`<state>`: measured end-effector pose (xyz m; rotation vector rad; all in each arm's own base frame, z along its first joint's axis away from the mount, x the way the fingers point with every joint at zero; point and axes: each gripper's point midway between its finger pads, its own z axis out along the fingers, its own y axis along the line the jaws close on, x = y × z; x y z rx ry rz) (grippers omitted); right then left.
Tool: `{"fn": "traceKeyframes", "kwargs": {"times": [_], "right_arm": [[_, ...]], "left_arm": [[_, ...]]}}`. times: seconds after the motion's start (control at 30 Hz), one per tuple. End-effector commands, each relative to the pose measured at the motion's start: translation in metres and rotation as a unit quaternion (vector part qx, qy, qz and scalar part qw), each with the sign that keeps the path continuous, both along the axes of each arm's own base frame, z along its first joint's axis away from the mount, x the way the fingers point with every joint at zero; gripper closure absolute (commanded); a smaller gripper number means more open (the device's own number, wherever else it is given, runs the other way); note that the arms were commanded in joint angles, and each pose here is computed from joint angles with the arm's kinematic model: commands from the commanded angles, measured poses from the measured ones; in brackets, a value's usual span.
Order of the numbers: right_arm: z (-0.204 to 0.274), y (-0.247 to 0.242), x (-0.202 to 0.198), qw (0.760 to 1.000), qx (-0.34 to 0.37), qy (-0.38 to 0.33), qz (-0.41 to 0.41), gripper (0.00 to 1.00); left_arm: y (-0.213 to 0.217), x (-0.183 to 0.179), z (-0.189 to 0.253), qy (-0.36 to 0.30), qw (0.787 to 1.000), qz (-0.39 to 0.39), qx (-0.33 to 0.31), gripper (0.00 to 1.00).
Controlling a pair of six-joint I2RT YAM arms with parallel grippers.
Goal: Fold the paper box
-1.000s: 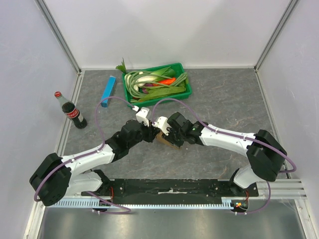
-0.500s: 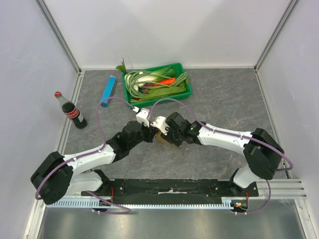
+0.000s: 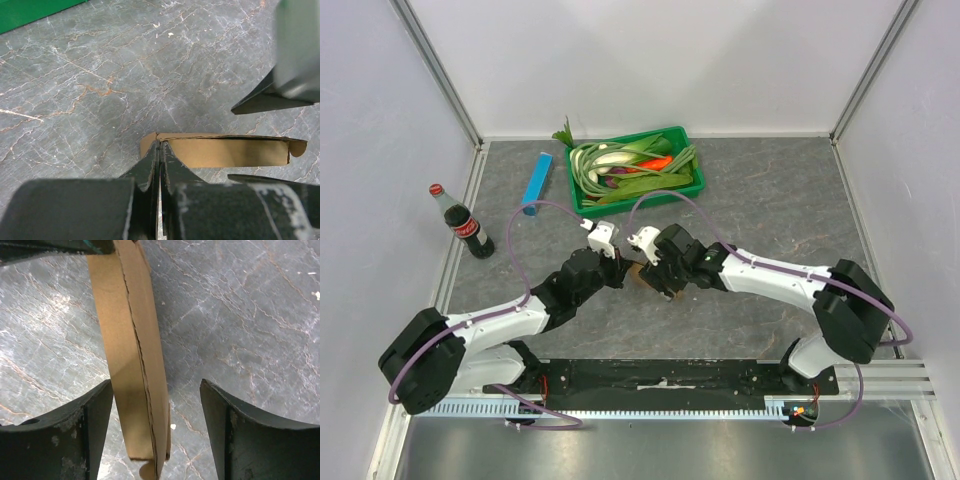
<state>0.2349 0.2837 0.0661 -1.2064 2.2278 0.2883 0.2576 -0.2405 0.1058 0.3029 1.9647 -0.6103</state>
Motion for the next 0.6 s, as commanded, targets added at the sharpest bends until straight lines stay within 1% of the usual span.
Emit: {"fn": "traceKeyframes", "kwargs": {"times": [0.0,0.03,0.07,0.1,0.13,0.2,0.23,0.3,0.33,0.37,0.4,0.43,0.47,0.53,0.57], "right_arm": [[0.034,0.001,0.003,0.995,0.070,-0.002,-0.066,0.21],[0.043,-0.001,0.001,0.993,0.086,0.003,-0.078,0.20],[0.045,-0.006,-0.001,0.992,0.085,0.011,-0.093,0.18],[0.049,-0.008,-0.003,0.987,0.098,0.025,-0.129,0.17],[0.060,-0.013,-0.004,0.983,0.112,0.024,-0.145,0.16],[0.064,-0.026,-0.009,0.975,0.110,0.040,-0.187,0.15],[0.073,-0.032,-0.011,0.964,0.133,0.051,-0.226,0.15],[0.070,-0.046,-0.021,0.950,0.134,0.081,-0.270,0.17],[0.076,-0.047,-0.027,0.934,0.162,0.101,-0.303,0.19],[0.071,-0.050,-0.034,0.928,0.163,0.117,-0.313,0.28],[0.071,-0.050,-0.039,0.924,0.168,0.130,-0.317,0.32],[0.072,-0.051,-0.042,0.917,0.173,0.141,-0.331,0.44],[0.074,-0.049,-0.043,0.915,0.176,0.144,-0.333,0.54],[0.075,-0.052,-0.041,0.914,0.167,0.141,-0.341,0.65],[0.076,-0.052,-0.038,0.913,0.165,0.138,-0.345,0.66]], "left_arm": [[0.001,0.001,-0.006,-0.002,1.000,0.002,0.016,0.98],[0.000,0.001,-0.004,-0.002,1.000,0.003,0.016,0.98],[0.001,0.002,-0.006,0.001,1.000,0.004,0.018,0.98],[-0.001,0.001,-0.006,0.002,1.000,0.003,0.019,0.98],[-0.001,0.002,-0.005,0.003,1.000,0.003,0.019,0.98],[-0.003,0.001,-0.004,0.004,1.000,0.001,0.020,0.98],[-0.004,0.002,-0.002,0.003,1.000,0.002,0.020,0.98],[-0.003,0.001,-0.003,0.006,1.000,0.004,0.024,0.98],[-0.003,0.002,-0.002,0.006,1.000,0.006,0.024,0.98],[-0.003,0.001,-0.003,0.008,1.000,0.006,0.026,0.98],[-0.004,0.001,-0.002,0.008,1.000,0.005,0.027,0.98],[-0.003,0.001,-0.002,0.007,1.000,0.007,0.028,0.98],[-0.003,0.001,-0.002,0.008,1.000,0.008,0.028,0.98],[-0.003,0.000,-0.001,0.008,1.000,0.008,0.029,0.98],[-0.004,0.000,-0.002,0.008,1.000,0.007,0.029,0.98]]}}
